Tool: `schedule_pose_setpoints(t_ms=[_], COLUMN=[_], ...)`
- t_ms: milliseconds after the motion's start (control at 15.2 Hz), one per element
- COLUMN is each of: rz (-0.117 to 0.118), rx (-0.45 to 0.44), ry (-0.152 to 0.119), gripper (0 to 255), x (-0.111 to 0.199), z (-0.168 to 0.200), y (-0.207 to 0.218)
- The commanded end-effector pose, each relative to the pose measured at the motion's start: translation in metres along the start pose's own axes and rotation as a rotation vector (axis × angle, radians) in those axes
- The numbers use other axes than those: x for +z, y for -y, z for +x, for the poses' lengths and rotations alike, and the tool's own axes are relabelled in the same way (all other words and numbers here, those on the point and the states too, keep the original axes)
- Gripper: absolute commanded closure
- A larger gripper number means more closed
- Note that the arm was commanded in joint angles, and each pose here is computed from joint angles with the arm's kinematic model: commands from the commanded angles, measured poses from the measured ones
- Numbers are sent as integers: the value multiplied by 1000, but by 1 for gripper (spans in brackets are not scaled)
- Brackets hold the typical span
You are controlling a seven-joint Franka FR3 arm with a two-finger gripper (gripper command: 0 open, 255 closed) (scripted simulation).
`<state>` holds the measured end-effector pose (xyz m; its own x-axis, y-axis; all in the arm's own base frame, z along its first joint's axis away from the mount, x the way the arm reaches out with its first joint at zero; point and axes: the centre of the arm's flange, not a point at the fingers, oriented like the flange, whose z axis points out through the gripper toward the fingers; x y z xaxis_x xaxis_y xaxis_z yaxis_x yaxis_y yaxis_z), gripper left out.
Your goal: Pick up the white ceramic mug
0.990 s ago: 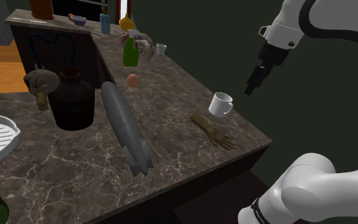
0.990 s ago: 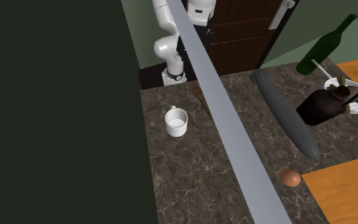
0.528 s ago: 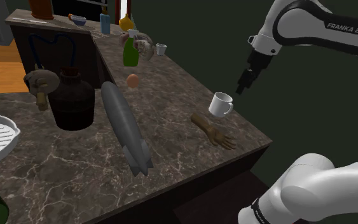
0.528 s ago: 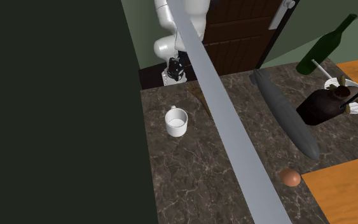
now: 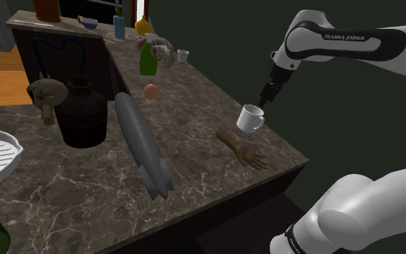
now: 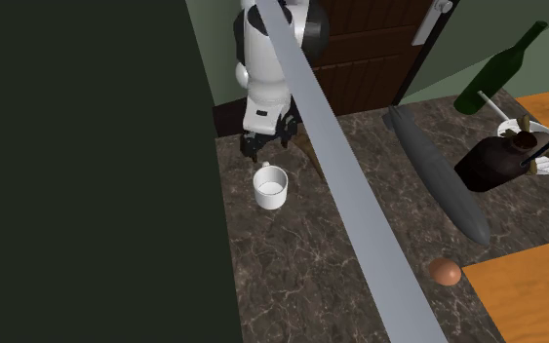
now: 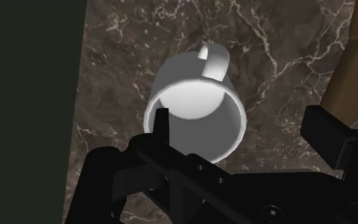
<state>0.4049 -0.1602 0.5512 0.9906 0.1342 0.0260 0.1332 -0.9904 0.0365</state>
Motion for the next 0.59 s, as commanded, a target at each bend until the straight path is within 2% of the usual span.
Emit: schedule_pose_setpoints(t_ms=[0,330,528], rz=[8,31,32], rx=[2,10,10], ry=[2,7,7], gripper=[0,0,0], x=[16,52,64], z=[13,44,45], y=[-20,-70,-72])
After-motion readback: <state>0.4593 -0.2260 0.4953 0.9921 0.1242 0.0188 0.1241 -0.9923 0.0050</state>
